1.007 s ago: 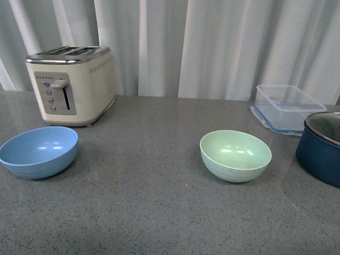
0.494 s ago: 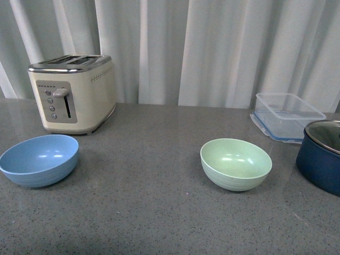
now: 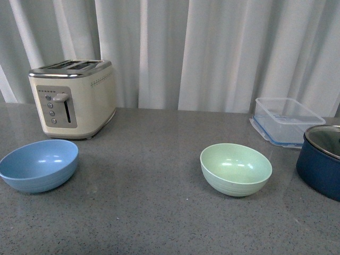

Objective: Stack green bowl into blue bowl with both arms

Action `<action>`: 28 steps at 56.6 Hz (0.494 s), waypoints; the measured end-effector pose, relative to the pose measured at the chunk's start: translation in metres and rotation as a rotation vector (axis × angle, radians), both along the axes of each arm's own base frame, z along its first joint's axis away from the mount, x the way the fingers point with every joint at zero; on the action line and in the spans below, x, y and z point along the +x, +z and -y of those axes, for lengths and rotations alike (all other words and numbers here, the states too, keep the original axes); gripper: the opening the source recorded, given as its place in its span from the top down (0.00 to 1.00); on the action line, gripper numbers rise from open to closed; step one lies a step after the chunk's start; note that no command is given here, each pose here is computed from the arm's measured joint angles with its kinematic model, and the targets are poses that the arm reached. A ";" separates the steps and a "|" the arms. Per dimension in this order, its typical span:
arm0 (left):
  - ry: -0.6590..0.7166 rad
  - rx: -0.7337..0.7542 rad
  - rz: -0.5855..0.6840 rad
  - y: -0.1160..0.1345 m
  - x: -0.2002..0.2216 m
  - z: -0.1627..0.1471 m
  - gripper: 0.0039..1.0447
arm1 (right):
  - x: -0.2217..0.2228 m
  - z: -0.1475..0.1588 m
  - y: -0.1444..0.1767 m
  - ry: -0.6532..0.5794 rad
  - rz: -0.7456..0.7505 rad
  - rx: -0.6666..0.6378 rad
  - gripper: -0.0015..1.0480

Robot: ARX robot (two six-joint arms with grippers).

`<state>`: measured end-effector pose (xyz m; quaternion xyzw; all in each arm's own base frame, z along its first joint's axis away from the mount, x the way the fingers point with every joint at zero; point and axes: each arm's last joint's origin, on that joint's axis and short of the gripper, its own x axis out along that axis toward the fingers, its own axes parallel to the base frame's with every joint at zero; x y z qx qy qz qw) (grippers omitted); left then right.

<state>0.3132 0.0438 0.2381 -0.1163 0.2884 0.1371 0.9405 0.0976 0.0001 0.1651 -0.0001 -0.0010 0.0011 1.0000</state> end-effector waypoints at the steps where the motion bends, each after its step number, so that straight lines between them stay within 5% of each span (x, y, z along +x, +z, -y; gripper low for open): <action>1: 0.001 -0.002 -0.006 -0.001 0.002 0.000 0.06 | 0.000 0.000 0.000 0.000 0.000 0.000 0.10; 28: 0.070 -0.102 -0.184 -0.078 0.067 -0.004 0.06 | 0.000 0.000 0.000 0.000 0.000 0.000 0.10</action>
